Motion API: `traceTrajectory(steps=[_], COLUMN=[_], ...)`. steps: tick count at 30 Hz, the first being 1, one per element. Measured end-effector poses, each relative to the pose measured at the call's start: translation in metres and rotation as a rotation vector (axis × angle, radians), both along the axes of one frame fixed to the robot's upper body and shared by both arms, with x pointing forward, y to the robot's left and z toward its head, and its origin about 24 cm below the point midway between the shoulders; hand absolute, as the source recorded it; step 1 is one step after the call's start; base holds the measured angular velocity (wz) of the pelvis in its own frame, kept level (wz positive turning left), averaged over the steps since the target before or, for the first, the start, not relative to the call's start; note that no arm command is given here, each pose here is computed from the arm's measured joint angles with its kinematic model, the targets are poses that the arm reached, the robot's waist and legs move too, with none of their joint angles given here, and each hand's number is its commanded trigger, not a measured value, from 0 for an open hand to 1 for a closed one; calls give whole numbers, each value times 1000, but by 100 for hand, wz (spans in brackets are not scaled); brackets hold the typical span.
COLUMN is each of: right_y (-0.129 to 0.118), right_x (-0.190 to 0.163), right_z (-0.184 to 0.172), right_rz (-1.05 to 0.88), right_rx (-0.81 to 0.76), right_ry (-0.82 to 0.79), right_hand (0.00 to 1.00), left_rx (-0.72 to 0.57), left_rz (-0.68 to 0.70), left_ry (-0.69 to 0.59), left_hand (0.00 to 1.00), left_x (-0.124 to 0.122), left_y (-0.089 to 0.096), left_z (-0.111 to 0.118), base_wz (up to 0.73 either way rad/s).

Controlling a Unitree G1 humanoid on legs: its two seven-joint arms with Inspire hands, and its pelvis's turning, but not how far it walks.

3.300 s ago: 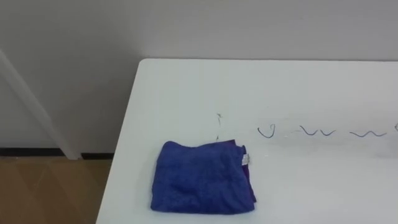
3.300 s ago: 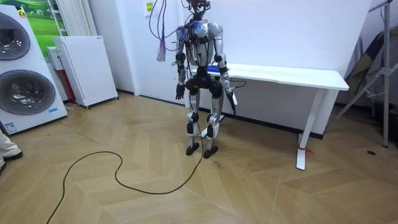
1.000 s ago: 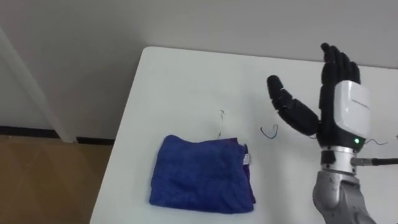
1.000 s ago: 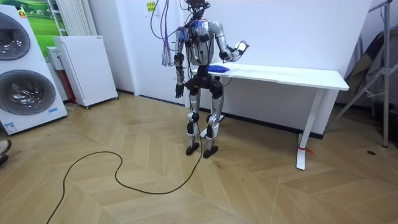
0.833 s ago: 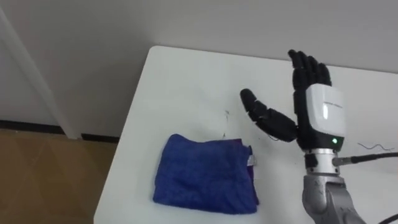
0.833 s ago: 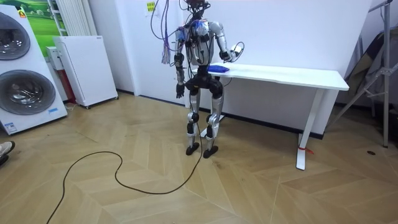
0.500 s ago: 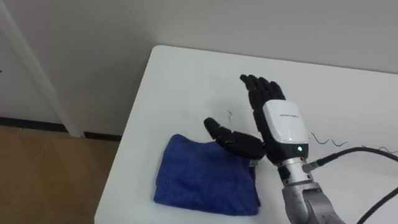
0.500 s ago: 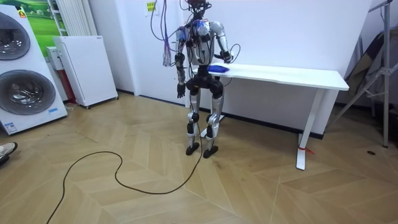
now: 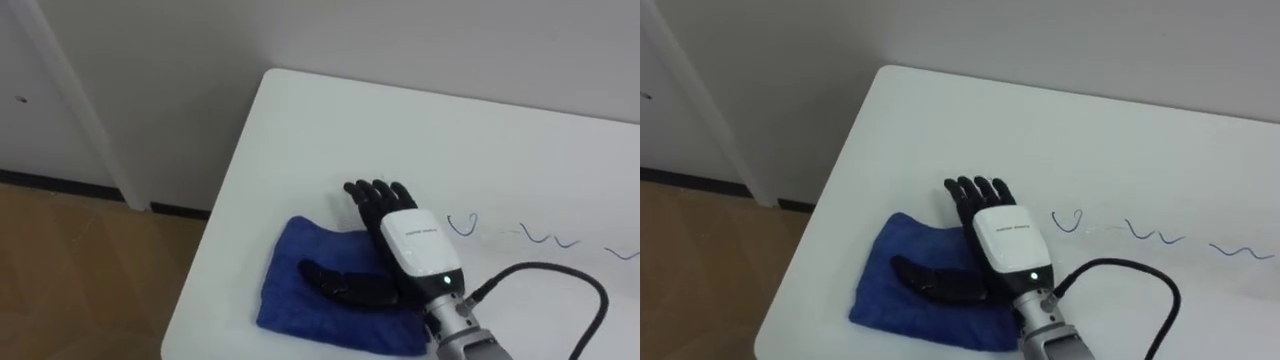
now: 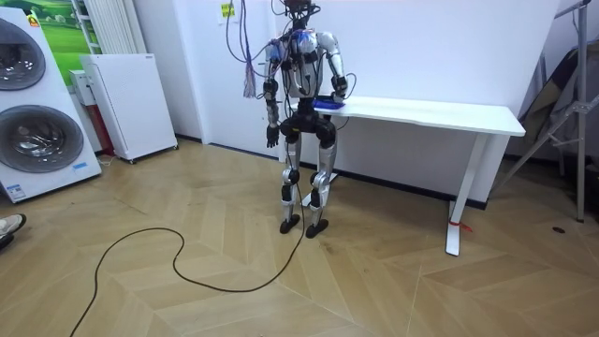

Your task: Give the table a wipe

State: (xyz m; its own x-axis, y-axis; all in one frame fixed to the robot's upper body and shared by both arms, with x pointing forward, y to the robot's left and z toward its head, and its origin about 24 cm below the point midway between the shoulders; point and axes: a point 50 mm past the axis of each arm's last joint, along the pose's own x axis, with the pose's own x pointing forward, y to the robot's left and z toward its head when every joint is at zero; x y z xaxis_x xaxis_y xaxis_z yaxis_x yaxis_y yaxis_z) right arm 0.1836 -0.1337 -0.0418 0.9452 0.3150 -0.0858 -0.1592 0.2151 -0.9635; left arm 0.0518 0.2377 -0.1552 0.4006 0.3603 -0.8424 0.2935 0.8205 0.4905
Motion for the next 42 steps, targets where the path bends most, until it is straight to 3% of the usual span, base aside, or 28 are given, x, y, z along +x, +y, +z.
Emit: traceTrajectory(steps=[4,16,42], right_y=[-6,-7,13], right_x=[-6,-7,-23], right_z=[-14,-14,-1], right_rz=[-4,0,155], right_rx=[-50,-53,-17], right_ry=[51,8,-165], right_hand=[0,0,0], left_rx=[-3,-4,-14], left_rz=[6,-3,-18], left_ry=[39,81,42], left_hand=[0,0,0], left_x=[-5,-13,-7], left_y=[1,0,-2], left_z=[-4,-6,-6], base_wz=[0,1,0])
